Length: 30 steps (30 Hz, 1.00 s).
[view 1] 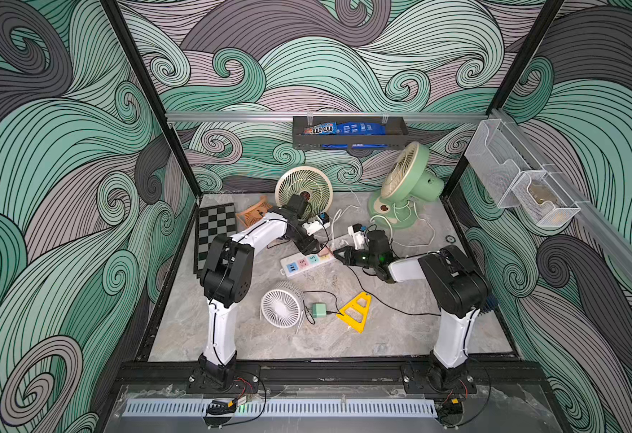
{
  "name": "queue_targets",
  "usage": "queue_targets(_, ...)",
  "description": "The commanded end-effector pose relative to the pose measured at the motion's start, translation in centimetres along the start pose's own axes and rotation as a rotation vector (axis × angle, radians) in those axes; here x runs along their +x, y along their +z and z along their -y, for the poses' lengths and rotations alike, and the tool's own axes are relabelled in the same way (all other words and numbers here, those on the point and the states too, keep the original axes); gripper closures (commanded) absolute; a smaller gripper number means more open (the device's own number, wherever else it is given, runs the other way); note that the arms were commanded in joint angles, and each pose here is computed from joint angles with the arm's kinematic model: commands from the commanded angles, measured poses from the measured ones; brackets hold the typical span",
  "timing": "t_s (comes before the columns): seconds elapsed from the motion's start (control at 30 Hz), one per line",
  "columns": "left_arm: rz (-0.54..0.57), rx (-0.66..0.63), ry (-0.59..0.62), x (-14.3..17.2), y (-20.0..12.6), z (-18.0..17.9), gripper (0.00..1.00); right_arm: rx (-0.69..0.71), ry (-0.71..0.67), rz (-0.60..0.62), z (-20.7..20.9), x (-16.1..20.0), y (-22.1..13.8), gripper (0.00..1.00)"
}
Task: Unplug the desk fan from the power strip
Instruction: Remove the plug from the socket.
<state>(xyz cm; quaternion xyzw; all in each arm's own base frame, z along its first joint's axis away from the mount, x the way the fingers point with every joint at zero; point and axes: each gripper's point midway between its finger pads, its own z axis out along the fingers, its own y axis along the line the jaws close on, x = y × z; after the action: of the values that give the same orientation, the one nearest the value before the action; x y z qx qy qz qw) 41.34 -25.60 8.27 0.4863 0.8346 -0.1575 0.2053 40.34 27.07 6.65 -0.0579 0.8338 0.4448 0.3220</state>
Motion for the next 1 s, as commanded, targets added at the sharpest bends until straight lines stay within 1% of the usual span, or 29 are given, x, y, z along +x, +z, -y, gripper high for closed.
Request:
queue_targets(0.0,-0.025,0.018,0.016,0.2,0.7,0.7,0.39,-0.044,-0.017,-0.030,-0.4,0.4,0.5,0.90)
queue_targets(0.5,-0.028,0.024,0.040,-0.7,1.9,2.1,0.46,-0.031,0.040,-0.050,0.8,1.9,1.4,0.90)
queue_targets(0.73,-0.040,0.012,0.048,-0.8,2.5,2.4,0.57,-0.021,0.063,-0.058,0.9,2.5,2.0,0.90)
queue_targets(0.83,-0.038,0.010,0.047,-0.9,2.6,2.4,0.64,-0.013,0.072,-0.065,1.0,2.8,2.1,0.90)
queue_targets(0.93,-0.037,0.004,0.048,-1.0,2.5,2.4,0.75,-0.004,0.083,-0.069,1.1,3.1,2.3,0.90)
queue_targets(0.97,-0.039,0.001,0.046,-1.0,2.5,2.4,0.77,-0.001,0.087,-0.071,1.1,3.3,2.4,0.90)
